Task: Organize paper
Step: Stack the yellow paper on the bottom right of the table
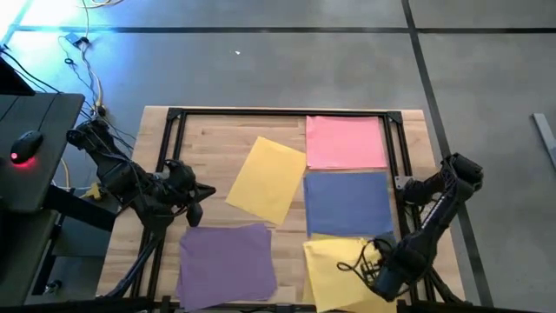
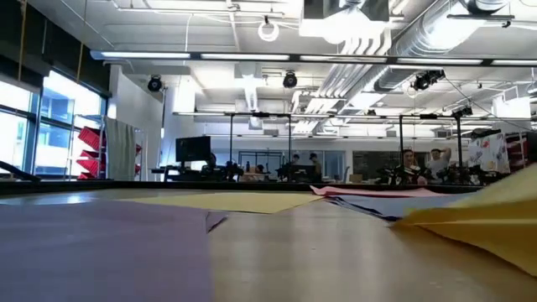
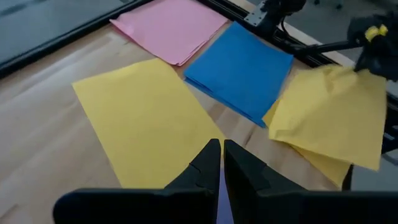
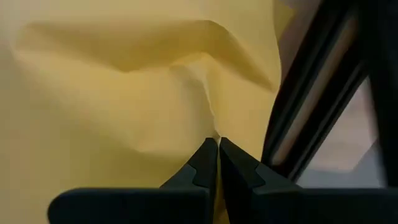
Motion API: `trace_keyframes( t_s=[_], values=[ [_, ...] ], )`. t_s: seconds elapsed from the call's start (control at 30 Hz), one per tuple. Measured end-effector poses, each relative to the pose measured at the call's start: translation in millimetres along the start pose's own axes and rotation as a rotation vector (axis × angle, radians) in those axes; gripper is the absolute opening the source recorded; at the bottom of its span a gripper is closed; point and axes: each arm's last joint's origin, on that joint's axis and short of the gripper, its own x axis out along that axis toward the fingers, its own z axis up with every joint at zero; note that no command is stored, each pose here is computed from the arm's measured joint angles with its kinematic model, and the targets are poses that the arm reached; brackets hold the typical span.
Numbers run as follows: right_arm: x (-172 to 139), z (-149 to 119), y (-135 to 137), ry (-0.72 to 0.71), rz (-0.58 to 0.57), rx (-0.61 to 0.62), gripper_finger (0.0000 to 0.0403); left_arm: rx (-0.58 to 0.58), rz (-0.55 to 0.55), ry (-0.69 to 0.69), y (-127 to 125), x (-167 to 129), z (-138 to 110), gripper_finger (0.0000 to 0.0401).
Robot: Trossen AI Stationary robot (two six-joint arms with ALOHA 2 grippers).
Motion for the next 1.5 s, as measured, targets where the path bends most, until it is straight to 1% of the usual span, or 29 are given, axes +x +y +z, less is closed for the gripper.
trace_keyframes(
  t_s=[0.07, 0.17, 0.27, 0.4, 0.57, 0.8, 0.9, 1.07, 1.23, 1.5],
  values=[
    [0.9, -4.0, -2.1, 0.022, -0.009, -0.015, 0.0, -0.009, 0.004, 0.001, 0.3, 0.8, 0.6, 0.0],
    [2.3, -7.0, -7.2, 0.014, -0.031, -0.026, 0.0, -0.005, 0.009, -0.003, -0.3, 1.6, 0.2, 0.0],
    [5.3, -6.4, -11.1, 0.0, -0.093, -0.011, 0.0, -0.011, 0.013, -0.012, -0.7, 2.0, 0.2, 0.0],
    [8.1, -1.8, -8.1, -0.031, -0.115, 0.018, 0.0, -0.016, 0.027, -0.023, -3.1, 4.4, -1.3, 0.0],
    [6.0, 4.4, 0.3, -0.037, -0.094, 0.049, 0.0, -0.026, 0.031, -0.028, -7.0, 7.5, -3.1, 0.0],
    [-17.6, -1.2, 11.6, 0.035, -0.025, 0.07, 0.0, -0.036, 0.009, -0.037, -10.8, 8.2, -2.4, 0.0],
    [-19.7, 2.2, 12.6, 0.025, -0.029, 0.089, 0.0, -0.029, 0.01, -0.042, -11.0, 8.2, -2.2, 0.0],
    [-8.4, 16.2, 11.3, -0.018, -0.09, 0.14, 0.0, -0.028, 0.01, -0.042, -11.0, 8.2, -2.2, 0.0],
    [4.8, 24.9, 15.6, -0.018, -0.089, 0.16, 0.0, -0.027, 0.008, -0.037, -11.0, 8.2, -2.3, 0.0],
    [33.3, 28.4, 24.6, -0.022, -0.103, 0.167, 0.0, -0.029, -0.002, -0.018, -11.4, 8.2, -2.8, 0.0]
  ],
)
